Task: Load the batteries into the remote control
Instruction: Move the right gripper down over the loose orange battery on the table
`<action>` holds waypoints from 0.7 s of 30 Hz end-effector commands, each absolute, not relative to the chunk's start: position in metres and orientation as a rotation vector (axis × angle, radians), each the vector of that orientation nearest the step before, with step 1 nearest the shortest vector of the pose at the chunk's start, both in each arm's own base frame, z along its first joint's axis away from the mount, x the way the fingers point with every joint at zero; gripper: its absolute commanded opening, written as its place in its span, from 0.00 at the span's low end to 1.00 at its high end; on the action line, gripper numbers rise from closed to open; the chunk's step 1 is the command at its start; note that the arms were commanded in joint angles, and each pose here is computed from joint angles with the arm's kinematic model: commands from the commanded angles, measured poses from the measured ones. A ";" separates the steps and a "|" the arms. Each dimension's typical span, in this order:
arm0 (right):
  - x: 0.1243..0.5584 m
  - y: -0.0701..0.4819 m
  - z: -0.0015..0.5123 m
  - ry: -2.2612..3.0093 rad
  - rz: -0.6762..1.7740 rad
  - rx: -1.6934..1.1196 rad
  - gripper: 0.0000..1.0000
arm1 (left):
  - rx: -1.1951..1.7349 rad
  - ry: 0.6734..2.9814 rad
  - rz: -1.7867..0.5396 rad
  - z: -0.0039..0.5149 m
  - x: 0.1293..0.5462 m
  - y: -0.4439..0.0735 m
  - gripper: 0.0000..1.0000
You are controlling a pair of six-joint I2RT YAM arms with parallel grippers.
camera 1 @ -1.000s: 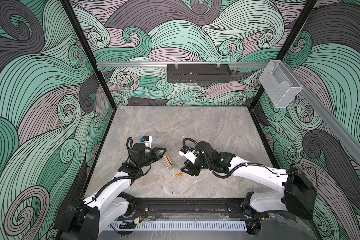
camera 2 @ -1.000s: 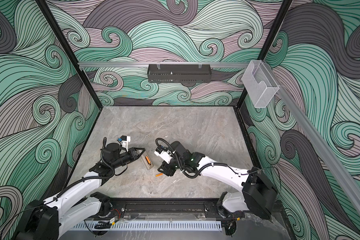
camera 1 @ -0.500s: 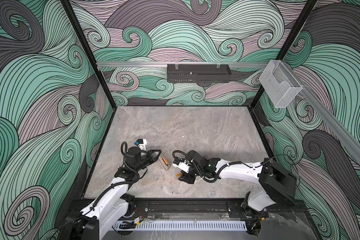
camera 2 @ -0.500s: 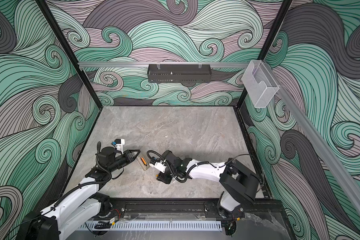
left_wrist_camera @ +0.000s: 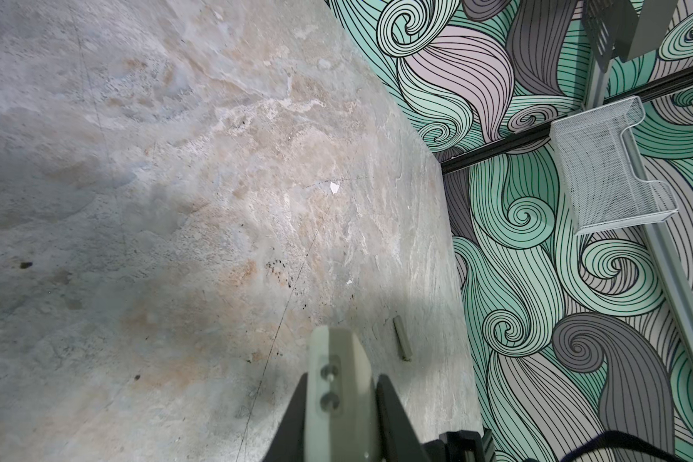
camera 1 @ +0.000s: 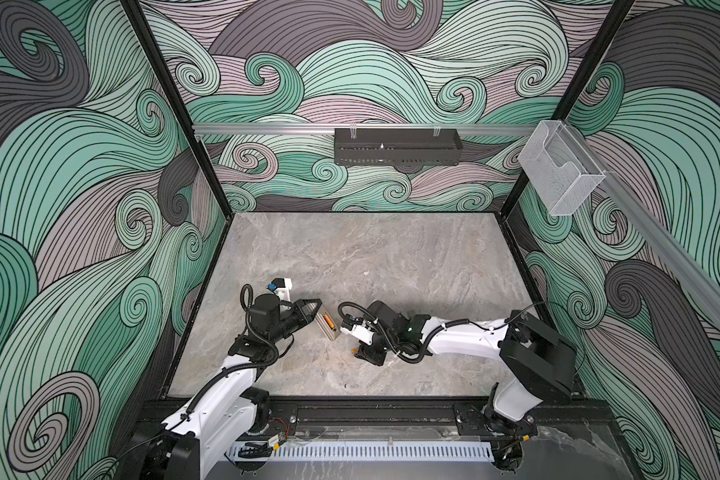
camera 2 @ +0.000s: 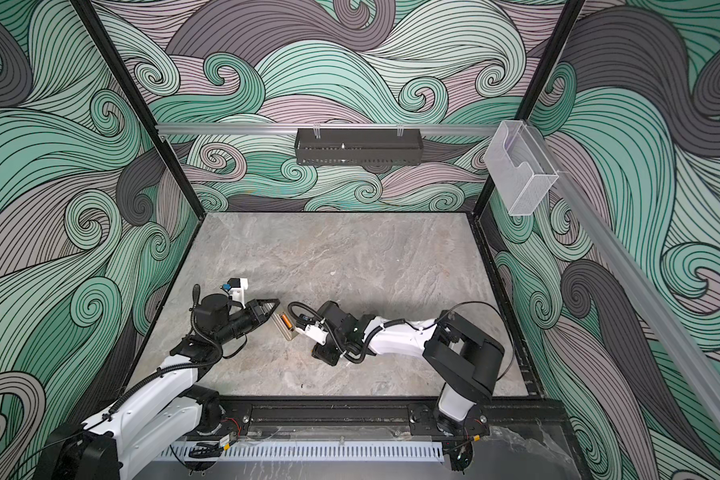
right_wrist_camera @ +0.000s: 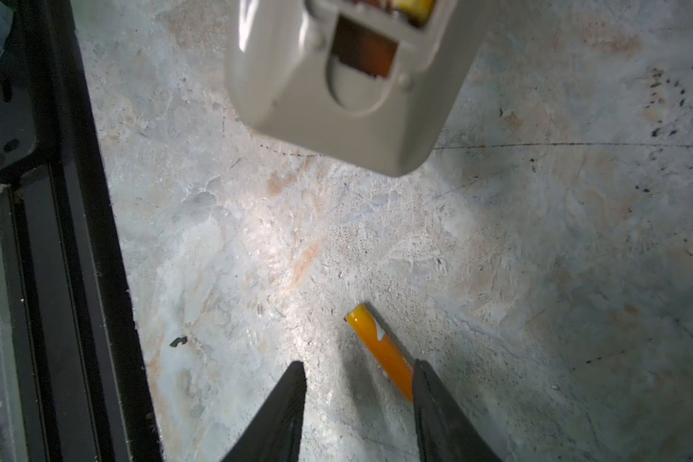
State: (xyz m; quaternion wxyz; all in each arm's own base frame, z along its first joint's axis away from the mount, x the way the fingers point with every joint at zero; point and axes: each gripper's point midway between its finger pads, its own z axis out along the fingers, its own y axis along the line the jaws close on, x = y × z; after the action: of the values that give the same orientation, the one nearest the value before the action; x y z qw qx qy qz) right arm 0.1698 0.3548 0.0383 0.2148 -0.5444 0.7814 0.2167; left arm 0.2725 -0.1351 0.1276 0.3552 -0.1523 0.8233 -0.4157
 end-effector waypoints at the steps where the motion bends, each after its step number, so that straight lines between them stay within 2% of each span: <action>1: 0.174 0.359 0.036 2.136 0.567 -1.543 0.45 | -0.384 2.086 -1.103 0.138 0.275 -0.135 0.00; 12: 0.173 0.354 0.021 2.164 0.526 -1.580 0.42 | -0.381 2.076 -1.118 0.140 0.276 -0.137 0.00; 21: 0.174 0.350 0.013 2.182 0.488 -1.604 0.36 | -0.381 2.072 -1.119 0.141 0.276 -0.136 0.00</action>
State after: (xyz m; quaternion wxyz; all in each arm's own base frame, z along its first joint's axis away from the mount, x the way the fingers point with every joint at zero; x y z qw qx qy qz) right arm 0.1739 0.3514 0.0160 0.1988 -0.5588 0.7831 0.1873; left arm 0.2732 -0.1356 0.1302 0.3570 -0.1536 0.8183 -0.4236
